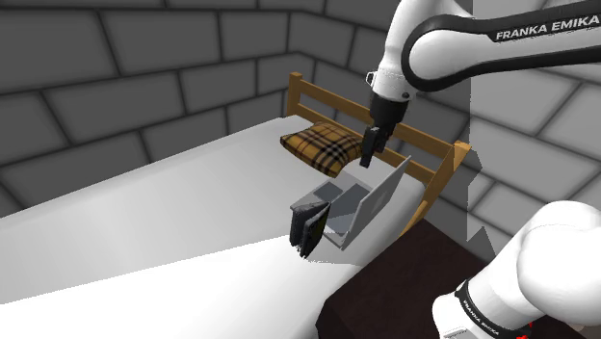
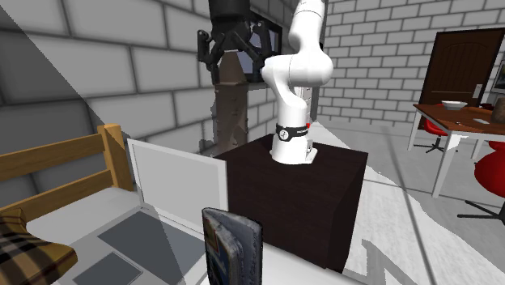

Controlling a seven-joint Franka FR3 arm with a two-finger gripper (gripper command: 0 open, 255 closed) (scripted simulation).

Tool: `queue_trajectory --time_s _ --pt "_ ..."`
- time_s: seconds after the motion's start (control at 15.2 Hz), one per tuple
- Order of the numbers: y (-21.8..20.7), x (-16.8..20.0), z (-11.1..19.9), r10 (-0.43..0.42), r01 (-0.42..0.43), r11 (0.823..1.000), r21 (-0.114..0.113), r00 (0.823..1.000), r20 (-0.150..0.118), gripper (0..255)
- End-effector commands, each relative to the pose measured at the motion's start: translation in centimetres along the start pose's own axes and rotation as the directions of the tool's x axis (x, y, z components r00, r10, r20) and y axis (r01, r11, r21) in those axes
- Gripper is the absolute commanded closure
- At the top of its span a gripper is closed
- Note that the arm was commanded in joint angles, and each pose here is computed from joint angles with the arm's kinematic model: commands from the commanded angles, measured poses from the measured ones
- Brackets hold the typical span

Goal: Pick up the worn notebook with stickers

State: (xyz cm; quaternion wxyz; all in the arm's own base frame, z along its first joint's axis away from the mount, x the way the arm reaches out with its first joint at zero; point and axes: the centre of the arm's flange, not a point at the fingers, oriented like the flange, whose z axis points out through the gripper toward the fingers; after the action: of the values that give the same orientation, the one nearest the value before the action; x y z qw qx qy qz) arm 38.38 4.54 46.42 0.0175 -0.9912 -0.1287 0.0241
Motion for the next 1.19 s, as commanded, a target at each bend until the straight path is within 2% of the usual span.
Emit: queue_trajectory --time_s 0.0,0.53,1.12 --pt "-0.3 1.5 2.1 -0.029 0.029 1.0 -0.004 1.0 -0.004 0" --pt "-1.9 7.2 10.8 -0.139 0.139 0.99 -0.019 0.99 -0.012 0" --pt "-4.3 13.4 20.6 -0.262 0.261 0.965 -0.036 0.965 -0.018 0"
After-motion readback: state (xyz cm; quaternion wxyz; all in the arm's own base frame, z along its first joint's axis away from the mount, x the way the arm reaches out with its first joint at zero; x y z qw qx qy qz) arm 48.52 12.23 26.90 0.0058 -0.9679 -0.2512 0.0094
